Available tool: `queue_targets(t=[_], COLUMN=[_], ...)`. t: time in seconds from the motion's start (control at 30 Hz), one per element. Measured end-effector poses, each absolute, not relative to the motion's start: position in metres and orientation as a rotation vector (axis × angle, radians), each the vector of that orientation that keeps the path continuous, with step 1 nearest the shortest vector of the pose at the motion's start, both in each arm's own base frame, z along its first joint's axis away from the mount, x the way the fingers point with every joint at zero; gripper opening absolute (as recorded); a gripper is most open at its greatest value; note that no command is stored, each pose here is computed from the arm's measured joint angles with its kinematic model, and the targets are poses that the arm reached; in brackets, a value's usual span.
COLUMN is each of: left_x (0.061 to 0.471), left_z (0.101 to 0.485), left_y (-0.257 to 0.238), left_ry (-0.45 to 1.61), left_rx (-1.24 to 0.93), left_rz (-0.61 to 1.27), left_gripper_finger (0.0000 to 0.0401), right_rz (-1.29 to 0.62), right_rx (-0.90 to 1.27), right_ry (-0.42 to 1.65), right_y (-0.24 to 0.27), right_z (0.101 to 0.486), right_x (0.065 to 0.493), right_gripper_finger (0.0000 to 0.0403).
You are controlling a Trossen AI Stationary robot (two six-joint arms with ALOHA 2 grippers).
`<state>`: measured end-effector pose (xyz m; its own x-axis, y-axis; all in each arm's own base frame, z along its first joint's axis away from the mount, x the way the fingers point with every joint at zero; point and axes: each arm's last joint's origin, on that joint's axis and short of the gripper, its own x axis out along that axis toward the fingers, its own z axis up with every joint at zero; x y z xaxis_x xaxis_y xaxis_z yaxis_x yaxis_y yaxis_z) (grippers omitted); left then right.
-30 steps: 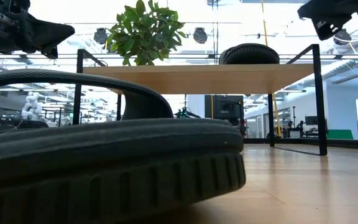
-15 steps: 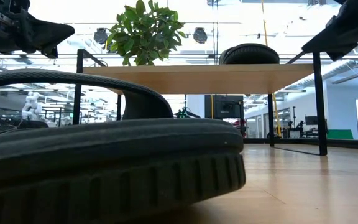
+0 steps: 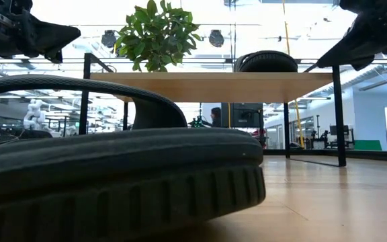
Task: Pick and place slides into the shelf
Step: Adjust the shelf, then put the middle black slide on the shelf
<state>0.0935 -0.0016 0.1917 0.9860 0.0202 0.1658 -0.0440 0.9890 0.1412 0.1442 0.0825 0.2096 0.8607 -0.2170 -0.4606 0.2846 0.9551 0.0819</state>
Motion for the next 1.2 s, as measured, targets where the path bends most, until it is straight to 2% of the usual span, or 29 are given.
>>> queue_targets(t=[0.1, 0.27, 0.5, 0.6, 0.73, 0.9, 1.2], left_x=[0.094, 0.094, 0.094, 0.094, 0.094, 0.094, 0.094], left_z=[0.192, 0.192, 0.192, 0.192, 0.192, 0.192, 0.192], left_y=[-0.002, -0.002, -0.002, -0.002, -0.002, -0.002, -0.002], left_ry=[-0.165, -0.165, -0.164, -0.164, -0.164, -0.164, -0.164], left_rx=[0.145, 0.145, 0.141, 0.155, 0.171, 0.182, 0.174], left_rz=[0.032, 0.032, 0.031, 0.032, 0.033, 0.033, 0.031], left_gripper_finger=[0.0033, 0.0033, 0.0033, 0.0033, 0.0033, 0.0033, 0.0033], right_rz=[-0.136, 0.079, -0.035, -0.003, 0.099, 0.311, 0.365], right_rx=[0.150, 0.088, -0.038, -0.125, -0.108, -0.138, -0.009], right_ry=[0.457, 0.306, 0.220, 0.215, 0.157, 0.077, -0.118], right_y=[0.088, 0.102, 0.098, 0.091, 0.081, 0.077, 0.066], right_z=[0.215, 0.237, 0.253, 0.257, 0.261, 0.245, 0.203], right_x=[0.148, 0.152, 0.138, 0.128, 0.120, 0.114, 0.099], right_gripper_finger=[0.0000, 0.0000, 0.0000, 0.0000, 0.0000, 0.0000, 0.0000])
